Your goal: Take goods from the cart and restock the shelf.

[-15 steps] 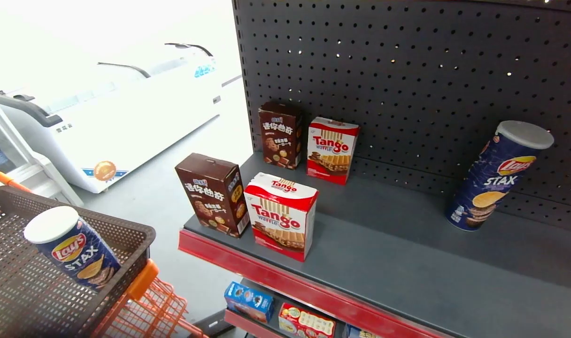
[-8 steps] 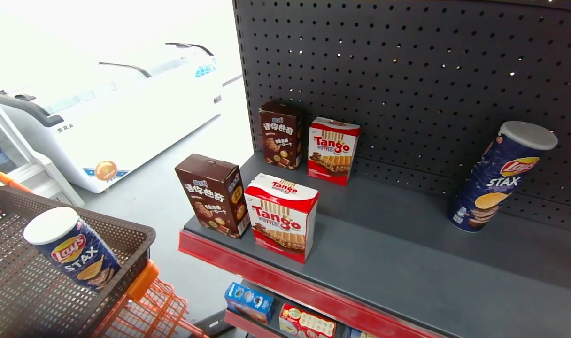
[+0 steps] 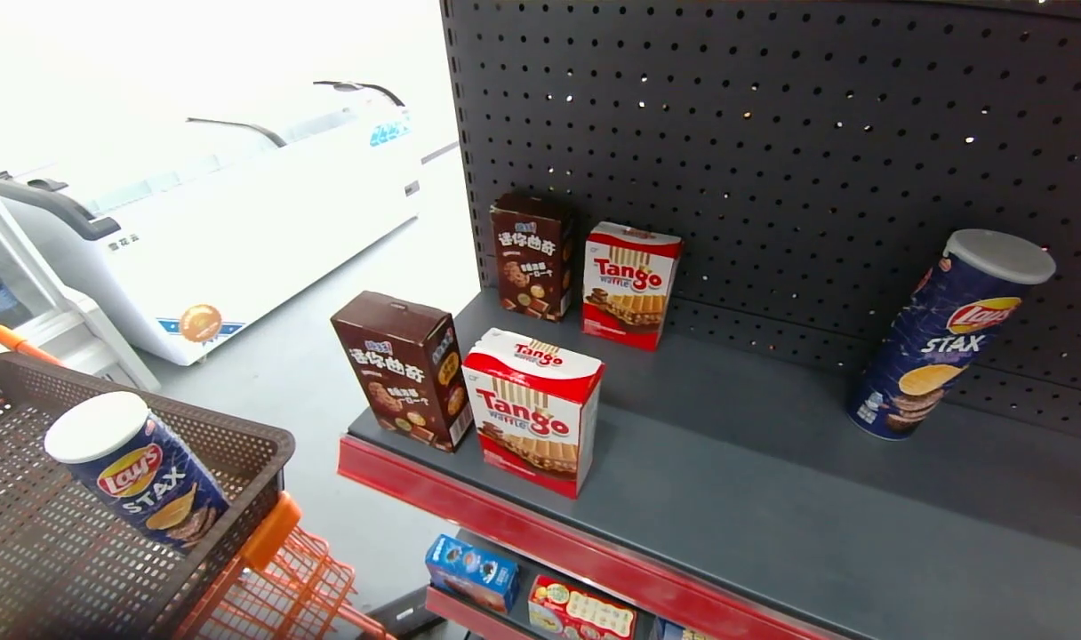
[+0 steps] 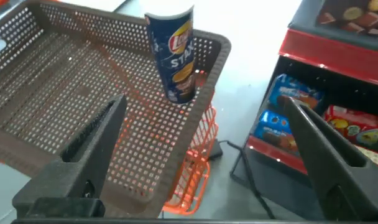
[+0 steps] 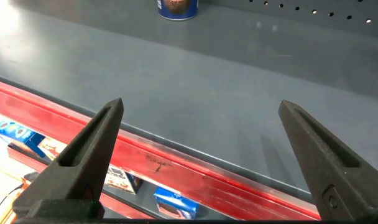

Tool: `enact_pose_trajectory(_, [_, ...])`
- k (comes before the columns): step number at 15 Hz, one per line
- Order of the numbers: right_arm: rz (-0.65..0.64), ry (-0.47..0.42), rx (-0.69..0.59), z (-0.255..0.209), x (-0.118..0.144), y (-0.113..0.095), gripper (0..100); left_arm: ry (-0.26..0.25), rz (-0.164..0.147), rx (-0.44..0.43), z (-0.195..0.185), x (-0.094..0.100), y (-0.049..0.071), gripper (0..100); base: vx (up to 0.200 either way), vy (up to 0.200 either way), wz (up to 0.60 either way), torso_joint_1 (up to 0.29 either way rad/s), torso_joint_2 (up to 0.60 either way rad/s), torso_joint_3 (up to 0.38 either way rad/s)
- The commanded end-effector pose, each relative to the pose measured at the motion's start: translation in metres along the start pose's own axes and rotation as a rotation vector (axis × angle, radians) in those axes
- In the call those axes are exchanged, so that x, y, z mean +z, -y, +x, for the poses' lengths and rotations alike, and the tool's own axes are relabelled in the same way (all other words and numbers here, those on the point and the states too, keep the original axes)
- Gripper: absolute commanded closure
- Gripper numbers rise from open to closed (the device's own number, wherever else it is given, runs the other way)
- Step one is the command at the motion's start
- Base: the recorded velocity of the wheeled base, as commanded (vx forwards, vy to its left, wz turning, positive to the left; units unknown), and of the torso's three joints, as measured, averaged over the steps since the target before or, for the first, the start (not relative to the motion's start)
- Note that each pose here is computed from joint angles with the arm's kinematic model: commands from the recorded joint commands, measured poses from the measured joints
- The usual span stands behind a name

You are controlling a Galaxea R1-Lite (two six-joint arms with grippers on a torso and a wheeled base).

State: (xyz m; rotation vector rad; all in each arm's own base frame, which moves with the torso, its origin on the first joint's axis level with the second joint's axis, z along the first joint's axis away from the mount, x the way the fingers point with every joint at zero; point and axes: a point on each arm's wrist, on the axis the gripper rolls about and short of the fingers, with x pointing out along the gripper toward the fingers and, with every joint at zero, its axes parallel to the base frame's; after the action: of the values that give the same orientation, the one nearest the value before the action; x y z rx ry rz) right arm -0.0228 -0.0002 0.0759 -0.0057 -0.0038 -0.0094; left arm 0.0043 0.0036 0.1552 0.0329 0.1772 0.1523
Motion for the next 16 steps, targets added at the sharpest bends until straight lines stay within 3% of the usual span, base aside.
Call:
enact_pose_trajectory(1, [0.000, 0.001, 0.002, 0.000, 0.000, 0.000, 0, -0.217, 0.011, 0.099, 0.040, 0.015, 0.003, 0, 0.000, 0.000, 0.00, 0.000, 0.00, 0.000])
enact_pose_trajectory(4, [0.000, 0.001, 0.000, 0.000, 0.000, 0.000, 0, -0.271, -0.026, 0.141, 0.073, 0.024, -0.001, 0, 0.000, 0.000, 0.00, 0.000, 0.00, 0.000])
enact_pose_trajectory(7, [0.000, 0.001, 0.000, 0.000, 0.000, 0.000, 0, -0.286, -0.064, 0.097, 0.114, 0.027, -0.011, 0, 0.000, 0.000, 0.00, 0.000, 0.00, 0.000])
enact_pose_trajectory(9, [0.000, 0.001, 0.000, 0.000, 0.000, 0.000, 0, -0.296, -0.066, 0.105, 0.132, 0.025, -0.015, 0, 0.000, 0.000, 0.00, 0.000, 0.00, 0.000])
enact_pose_trajectory(11, [0.000, 0.001, 0.000, 0.000, 0.000, 0.000, 0, -0.266, -0.062, 0.126, 0.151, 0.020, -0.021, 0, 0.000, 0.000, 0.00, 0.000, 0.00, 0.000])
enact_pose_trajectory(16, [0.000, 0.001, 0.000, 0.000, 0.000, 0.000, 0, -0.228, -0.057, 0.106, 0.176, -0.004, -0.022, 0, 0.000, 0.000, 0.00, 0.000, 0.00, 0.000])
